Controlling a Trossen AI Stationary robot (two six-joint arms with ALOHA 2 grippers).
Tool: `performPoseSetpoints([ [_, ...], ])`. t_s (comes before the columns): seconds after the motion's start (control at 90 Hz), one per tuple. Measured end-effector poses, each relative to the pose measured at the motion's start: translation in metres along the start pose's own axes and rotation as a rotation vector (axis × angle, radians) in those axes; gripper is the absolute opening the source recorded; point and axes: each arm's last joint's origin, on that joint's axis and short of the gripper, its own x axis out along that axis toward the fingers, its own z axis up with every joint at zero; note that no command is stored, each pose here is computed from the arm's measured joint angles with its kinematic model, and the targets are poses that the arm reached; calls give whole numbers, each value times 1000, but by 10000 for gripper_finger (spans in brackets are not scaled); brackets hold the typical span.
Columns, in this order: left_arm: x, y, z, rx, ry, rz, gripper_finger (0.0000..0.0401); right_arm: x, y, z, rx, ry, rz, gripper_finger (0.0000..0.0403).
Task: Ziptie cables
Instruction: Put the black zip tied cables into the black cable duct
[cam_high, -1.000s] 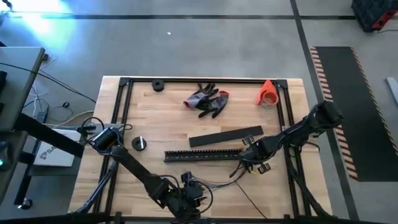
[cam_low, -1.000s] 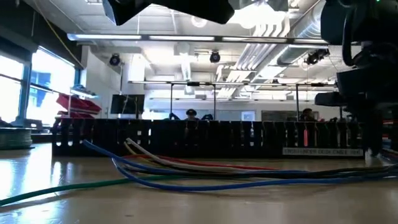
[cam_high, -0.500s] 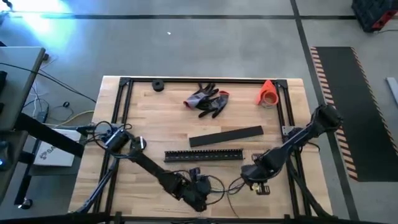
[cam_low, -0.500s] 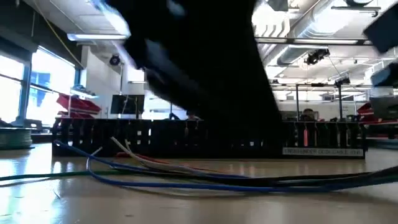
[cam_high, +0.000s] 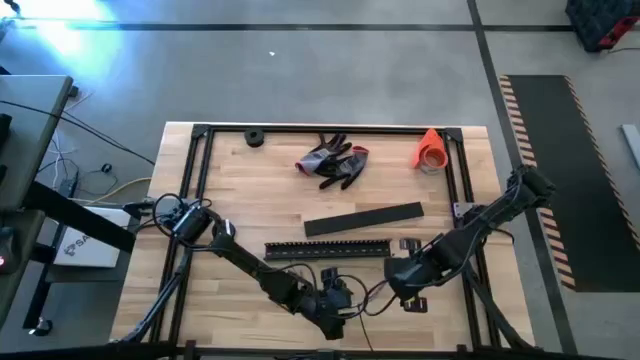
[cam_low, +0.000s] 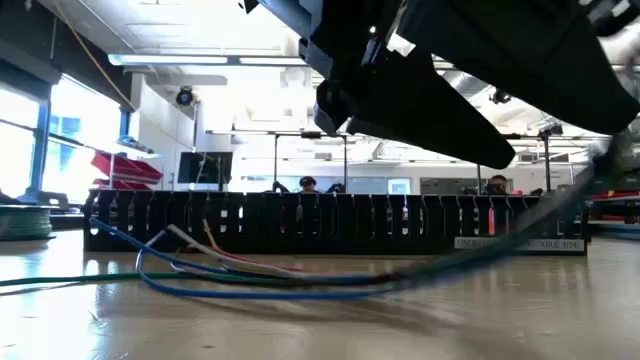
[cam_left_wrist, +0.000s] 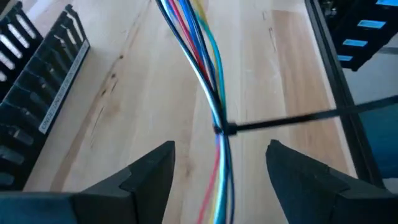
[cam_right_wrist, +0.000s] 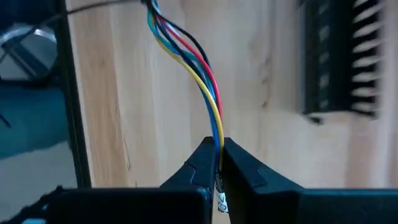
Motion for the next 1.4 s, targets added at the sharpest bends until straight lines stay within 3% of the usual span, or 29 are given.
performPoseSetpoints([
  [0.4,1,5,-3,-72,-68,190,221,-60,-4,-3,15,-239,15,0],
  [0.556,-5,1,-13,-94,-55,256,160,-76,-2,-17,22,-274,60,0],
  [0.789,-10,-2,-24,-39,-12,317,20,-99,7,-40,-11,-386,115,0],
  [0.989,-12,1,-34,-14,53,347,4,-111,11,-57,-18,-444,140,0],
  [1.167,-42,-5,-26,-61,148,325,1,-111,10,-68,5,-449,90,0],
  [1.4,-90,4,-5,-62,439,329,0,-64,-1,-58,63,-313,-47,0],
])
